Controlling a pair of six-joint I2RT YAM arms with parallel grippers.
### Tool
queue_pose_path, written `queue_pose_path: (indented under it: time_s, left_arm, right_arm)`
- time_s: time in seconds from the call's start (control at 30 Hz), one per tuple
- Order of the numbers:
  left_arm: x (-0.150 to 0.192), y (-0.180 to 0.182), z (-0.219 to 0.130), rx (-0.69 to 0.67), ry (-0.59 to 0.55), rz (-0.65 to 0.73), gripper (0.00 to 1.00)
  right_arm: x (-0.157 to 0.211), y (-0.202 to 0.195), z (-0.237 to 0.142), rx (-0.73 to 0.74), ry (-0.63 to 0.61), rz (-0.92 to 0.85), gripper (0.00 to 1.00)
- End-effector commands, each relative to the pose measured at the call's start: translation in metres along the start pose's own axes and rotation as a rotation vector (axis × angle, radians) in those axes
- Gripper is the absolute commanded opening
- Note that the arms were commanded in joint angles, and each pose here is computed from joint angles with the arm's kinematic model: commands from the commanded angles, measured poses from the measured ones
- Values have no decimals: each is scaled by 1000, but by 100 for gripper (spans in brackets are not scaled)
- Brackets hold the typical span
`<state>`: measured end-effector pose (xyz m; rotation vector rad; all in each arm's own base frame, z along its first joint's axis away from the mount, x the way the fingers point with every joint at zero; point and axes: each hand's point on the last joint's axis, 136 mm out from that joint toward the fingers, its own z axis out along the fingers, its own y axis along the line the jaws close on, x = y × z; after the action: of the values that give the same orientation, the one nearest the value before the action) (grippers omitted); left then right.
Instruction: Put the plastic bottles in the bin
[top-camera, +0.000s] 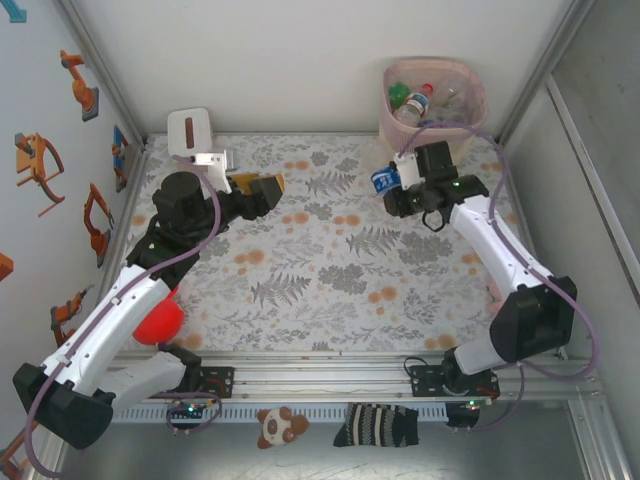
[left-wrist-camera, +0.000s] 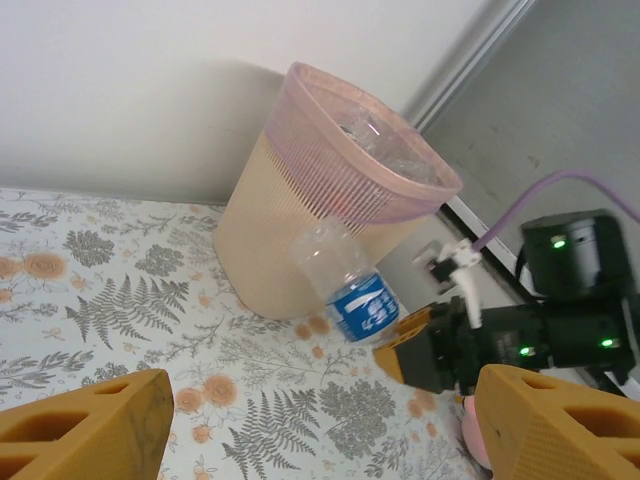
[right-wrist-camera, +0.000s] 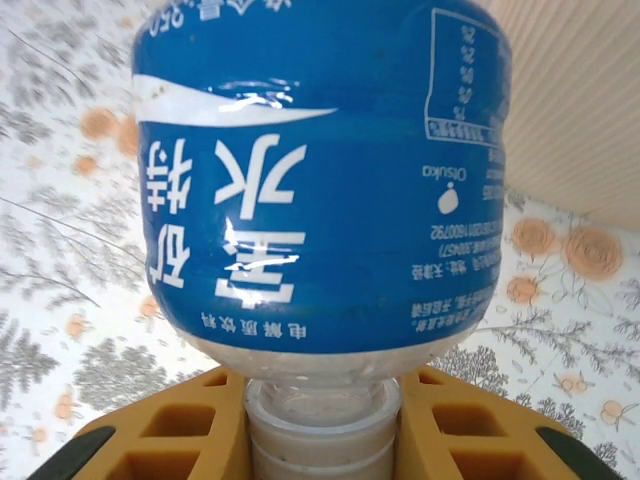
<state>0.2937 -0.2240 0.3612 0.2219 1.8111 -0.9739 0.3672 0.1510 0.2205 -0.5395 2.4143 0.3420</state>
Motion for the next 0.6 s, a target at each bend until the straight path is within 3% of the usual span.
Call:
queue_pose_path:
  time_s: [0.0,0.23,0.57]
  left_arm:
    - [-9,-5,-5,24,-38,0,79]
    - [-8,-5,-7,26,-41,-1,78]
    - [-10,-4,-11,20,-51,5,79]
  right_arm:
    - [-24,12,-40,-33,-69,-13,22]
    - [-77,-2,-93,-14,-222,24,23]
    - [-132,-74,-127,87,-349,158,23]
